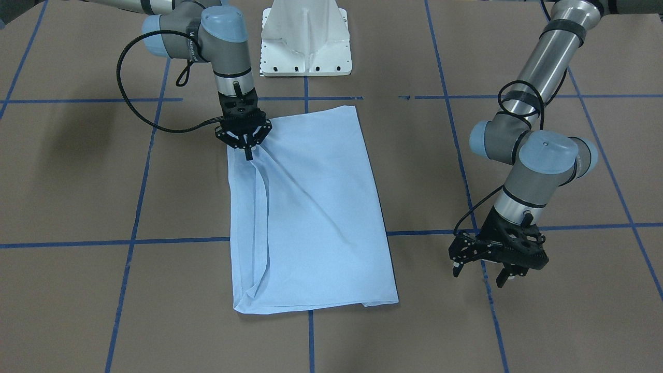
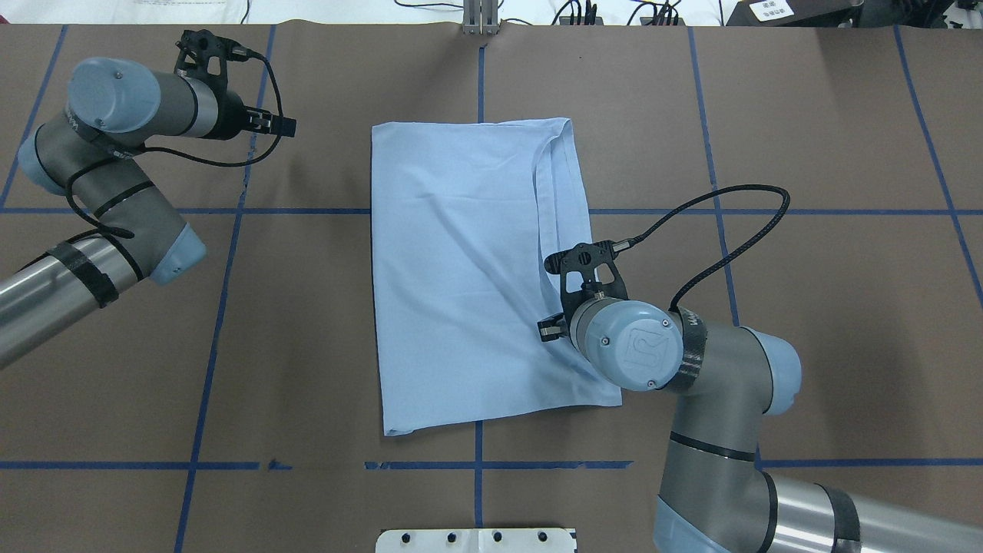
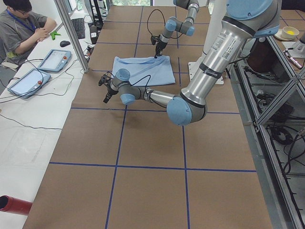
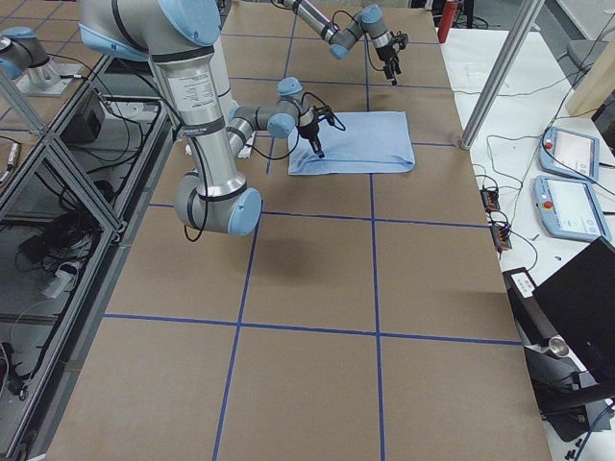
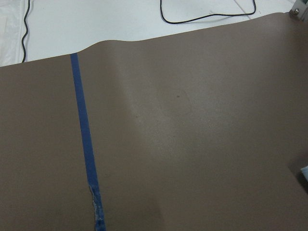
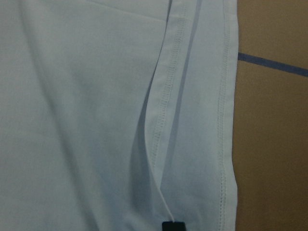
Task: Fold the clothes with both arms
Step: 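Lift the right gripper away while lowering the left gripper to the shirt's near corner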
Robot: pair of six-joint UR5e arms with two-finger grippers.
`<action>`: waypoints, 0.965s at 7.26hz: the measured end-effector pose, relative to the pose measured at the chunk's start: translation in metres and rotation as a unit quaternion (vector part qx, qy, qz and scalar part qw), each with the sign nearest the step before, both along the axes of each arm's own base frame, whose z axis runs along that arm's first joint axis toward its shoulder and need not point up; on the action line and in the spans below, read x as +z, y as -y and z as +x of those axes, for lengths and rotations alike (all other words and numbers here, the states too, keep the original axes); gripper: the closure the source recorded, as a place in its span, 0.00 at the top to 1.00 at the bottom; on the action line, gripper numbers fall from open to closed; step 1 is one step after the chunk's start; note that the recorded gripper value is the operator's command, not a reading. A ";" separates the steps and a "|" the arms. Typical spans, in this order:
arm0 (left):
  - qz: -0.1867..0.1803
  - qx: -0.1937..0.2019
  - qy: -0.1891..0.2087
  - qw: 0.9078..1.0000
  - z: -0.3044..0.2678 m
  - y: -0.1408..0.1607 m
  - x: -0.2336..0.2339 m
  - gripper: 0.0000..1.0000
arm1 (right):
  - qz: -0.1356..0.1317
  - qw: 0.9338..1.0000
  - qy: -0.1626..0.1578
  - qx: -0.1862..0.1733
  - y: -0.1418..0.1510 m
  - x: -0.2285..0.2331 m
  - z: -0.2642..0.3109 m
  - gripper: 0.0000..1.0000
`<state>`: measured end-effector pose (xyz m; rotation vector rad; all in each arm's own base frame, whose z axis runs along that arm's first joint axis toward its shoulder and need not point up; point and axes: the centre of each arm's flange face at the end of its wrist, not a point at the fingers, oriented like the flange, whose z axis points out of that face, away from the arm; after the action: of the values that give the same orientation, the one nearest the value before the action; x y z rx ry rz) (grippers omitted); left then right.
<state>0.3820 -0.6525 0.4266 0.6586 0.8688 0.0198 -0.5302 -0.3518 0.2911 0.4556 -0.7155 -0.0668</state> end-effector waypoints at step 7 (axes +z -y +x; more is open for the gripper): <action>0.001 0.000 -0.003 1.000 0.001 -0.001 -0.004 1.00 | -0.058 0.996 0.025 0.068 0.000 0.026 0.023 1.00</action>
<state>0.3830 -0.6513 0.4230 0.6605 0.8754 0.0179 -0.5074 -0.3513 0.3173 0.3956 -0.7309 0.1139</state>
